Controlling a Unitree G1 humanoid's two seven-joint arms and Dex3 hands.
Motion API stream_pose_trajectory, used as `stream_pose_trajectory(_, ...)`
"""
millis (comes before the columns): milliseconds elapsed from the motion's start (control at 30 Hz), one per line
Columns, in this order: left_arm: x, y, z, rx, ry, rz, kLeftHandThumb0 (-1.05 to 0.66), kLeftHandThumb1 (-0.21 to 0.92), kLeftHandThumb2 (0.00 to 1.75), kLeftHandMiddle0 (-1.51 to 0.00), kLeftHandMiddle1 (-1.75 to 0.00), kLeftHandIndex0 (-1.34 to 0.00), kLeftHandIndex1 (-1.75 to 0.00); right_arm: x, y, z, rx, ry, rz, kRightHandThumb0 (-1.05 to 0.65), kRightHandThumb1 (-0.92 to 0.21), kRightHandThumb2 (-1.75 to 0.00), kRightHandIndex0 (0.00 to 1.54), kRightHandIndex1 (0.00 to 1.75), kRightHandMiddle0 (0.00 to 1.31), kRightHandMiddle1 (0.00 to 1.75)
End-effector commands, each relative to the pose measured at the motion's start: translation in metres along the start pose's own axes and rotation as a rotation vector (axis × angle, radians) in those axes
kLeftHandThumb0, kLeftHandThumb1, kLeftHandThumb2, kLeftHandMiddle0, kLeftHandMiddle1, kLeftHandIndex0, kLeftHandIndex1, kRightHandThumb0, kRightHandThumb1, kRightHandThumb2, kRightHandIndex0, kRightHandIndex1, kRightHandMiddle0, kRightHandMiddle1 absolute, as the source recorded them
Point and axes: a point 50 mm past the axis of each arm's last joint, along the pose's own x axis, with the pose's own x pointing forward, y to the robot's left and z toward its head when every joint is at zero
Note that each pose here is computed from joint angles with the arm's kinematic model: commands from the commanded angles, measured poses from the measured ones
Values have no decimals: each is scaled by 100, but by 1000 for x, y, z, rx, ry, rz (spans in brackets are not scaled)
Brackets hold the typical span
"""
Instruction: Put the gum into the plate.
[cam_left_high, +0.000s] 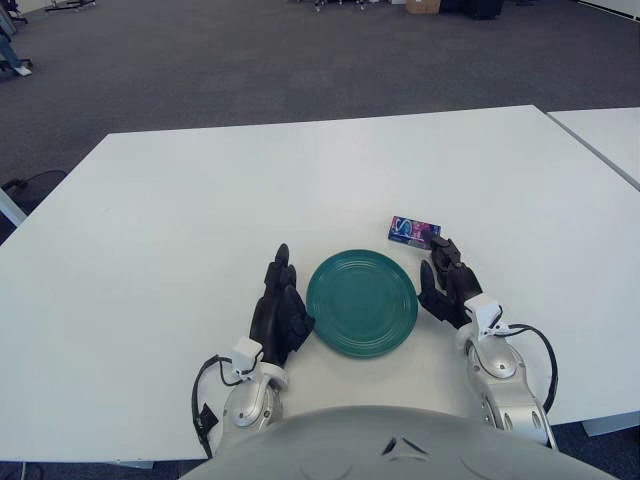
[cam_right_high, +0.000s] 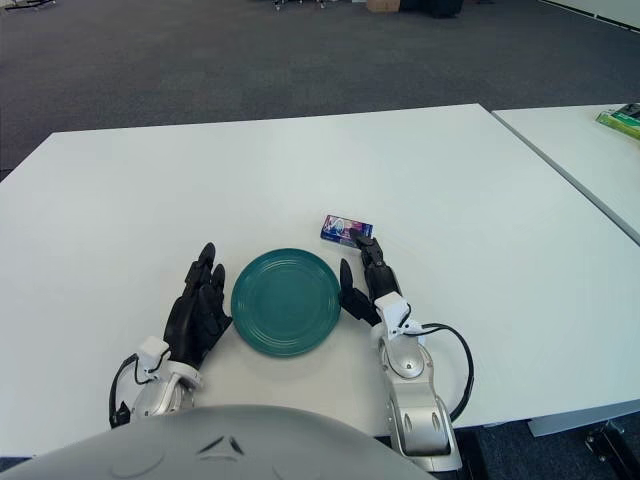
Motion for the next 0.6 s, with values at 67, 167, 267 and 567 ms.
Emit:
stream_pose_trajectory(67, 1, -3, -6, -2, 38, 3, -105, 92, 101, -5, 0, 0, -16, 1, -6, 6, 39, 18, -25, -73, -92, -90, 18, 1, 0, 48)
stream_pose_trajectory(167, 2, -4, -6, 0, 33, 6, -105, 92, 101, -6, 0, 0, -17, 10, -20, 27, 33, -43, -59, -72, -92, -89, 20, 1, 0, 51)
stream_pose_trajectory(267, 3, -4, -6, -3, 28, 10, -105, 92, 102, -7, -1, -1, -18, 16, -30, 44, -116, -131, -94, -73, -92, -86, 26, 1, 0, 56)
stream_pose_trajectory(567, 5, -5, -9, -9, 24, 10, -105, 92, 102, -8, 0, 0, -23, 40, -34, 84, -645, -244, -137, -79, -92, -76, 23, 1, 0, 55)
